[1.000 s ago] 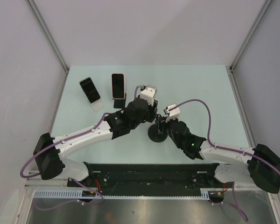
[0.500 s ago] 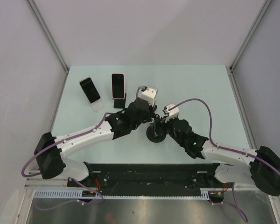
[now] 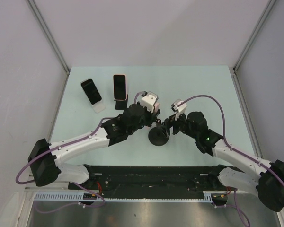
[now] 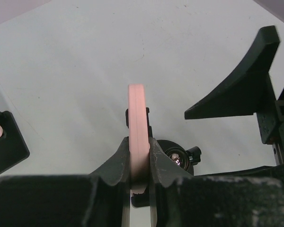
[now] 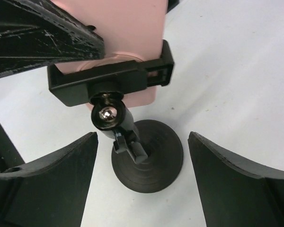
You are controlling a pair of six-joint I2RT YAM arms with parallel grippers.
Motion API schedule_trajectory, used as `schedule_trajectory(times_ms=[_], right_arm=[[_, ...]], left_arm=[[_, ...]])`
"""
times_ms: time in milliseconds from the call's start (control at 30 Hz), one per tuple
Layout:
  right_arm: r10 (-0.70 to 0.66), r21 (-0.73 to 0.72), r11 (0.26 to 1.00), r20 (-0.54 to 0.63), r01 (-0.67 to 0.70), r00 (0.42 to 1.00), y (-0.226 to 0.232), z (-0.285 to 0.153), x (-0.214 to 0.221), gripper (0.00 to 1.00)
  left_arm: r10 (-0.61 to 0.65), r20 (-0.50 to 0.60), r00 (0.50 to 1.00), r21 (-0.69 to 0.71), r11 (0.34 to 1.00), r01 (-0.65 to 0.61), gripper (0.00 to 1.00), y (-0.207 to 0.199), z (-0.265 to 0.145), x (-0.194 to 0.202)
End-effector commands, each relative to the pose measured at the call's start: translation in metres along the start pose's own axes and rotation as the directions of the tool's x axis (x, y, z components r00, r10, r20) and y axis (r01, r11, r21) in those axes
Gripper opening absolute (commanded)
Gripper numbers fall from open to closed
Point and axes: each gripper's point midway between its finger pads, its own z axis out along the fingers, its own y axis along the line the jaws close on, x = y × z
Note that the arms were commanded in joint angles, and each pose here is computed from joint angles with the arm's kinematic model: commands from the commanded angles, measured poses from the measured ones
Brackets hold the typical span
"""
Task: Remove the phone from the phone stand
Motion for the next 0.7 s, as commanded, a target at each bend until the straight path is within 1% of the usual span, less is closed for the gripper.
schedule_trajectory(times_ms=[0,167,233,267,333,400,433,500,533,567,600,633,667], right_arm=[[-0.065,-0.107,0.992,0.015,0.066,0.998,0.017,0.007,-0.019,0.81],[-0.073,-0.134,0.988,0.028,0.076,0.997,0.026,0.02,-0.024,0.75],[-0.076,-0.123,0.989,0.018,0.078,0.997,0.026,0.027,-0.02,0.73],[-0.099,-0.119,0.988,0.028,0.101,0.995,0.025,0.029,-0.022,0.71],[-0.1,-0.12,0.987,0.022,0.102,0.995,0.026,0.034,-0.018,0.68],[-0.102,-0.126,0.987,0.019,0.103,0.995,0.028,0.039,-0.015,0.63],[-0.101,-0.129,0.986,0.02,0.103,0.995,0.029,0.04,-0.015,0.53],[-0.104,-0.133,0.986,0.014,0.105,0.994,0.031,0.041,-0.012,0.41],[-0.104,-0.135,0.985,0.009,0.105,0.994,0.032,0.041,-0.011,0.26],[-0.107,-0.136,0.985,0.009,0.107,0.994,0.033,0.04,-0.011,0.19],[-0.111,-0.137,0.984,0.006,0.111,0.994,0.034,0.04,-0.01,0.12],[-0.113,-0.139,0.984,0.006,0.113,0.994,0.035,0.039,-0.01,0.0],[-0.119,-0.139,0.983,0.01,0.119,0.993,0.036,0.039,-0.011,0.0]], left_arm=[[-0.029,0.124,0.992,0.091,0.996,0.017,0.0,-0.014,-0.013,-0.032],[-0.047,0.121,0.991,0.107,0.994,0.034,0.0,-0.017,-0.014,-0.03],[-0.058,0.12,0.991,0.109,0.993,0.045,0.0,-0.017,-0.014,-0.03],[-0.063,0.119,0.991,0.112,0.992,0.049,0.0,-0.018,-0.014,-0.03],[-0.067,0.114,0.991,0.123,0.991,0.053,0.0,-0.02,-0.013,-0.029],[-0.073,0.107,0.992,0.132,0.99,0.059,0.0,-0.022,-0.012,-0.027],[-0.076,0.107,0.991,0.132,0.989,0.062,0.0,-0.022,-0.012,-0.027],[-0.081,0.108,0.991,0.124,0.99,0.068,0.01,-0.021,-0.012,-0.026],[-0.084,0.107,0.991,0.116,0.991,0.071,0.01,-0.019,-0.012,-0.026],[-0.084,0.109,0.99,0.106,0.992,0.072,0.04,-0.017,-0.012,-0.026],[-0.086,0.111,0.99,0.102,0.992,0.075,0.12,-0.017,-0.012,-0.026],[-0.086,0.111,0.99,0.096,0.993,0.075,0.18,-0.015,-0.011,-0.026],[-0.09,0.11,0.99,0.094,0.992,0.08,0.24,-0.016,-0.011,-0.026]])
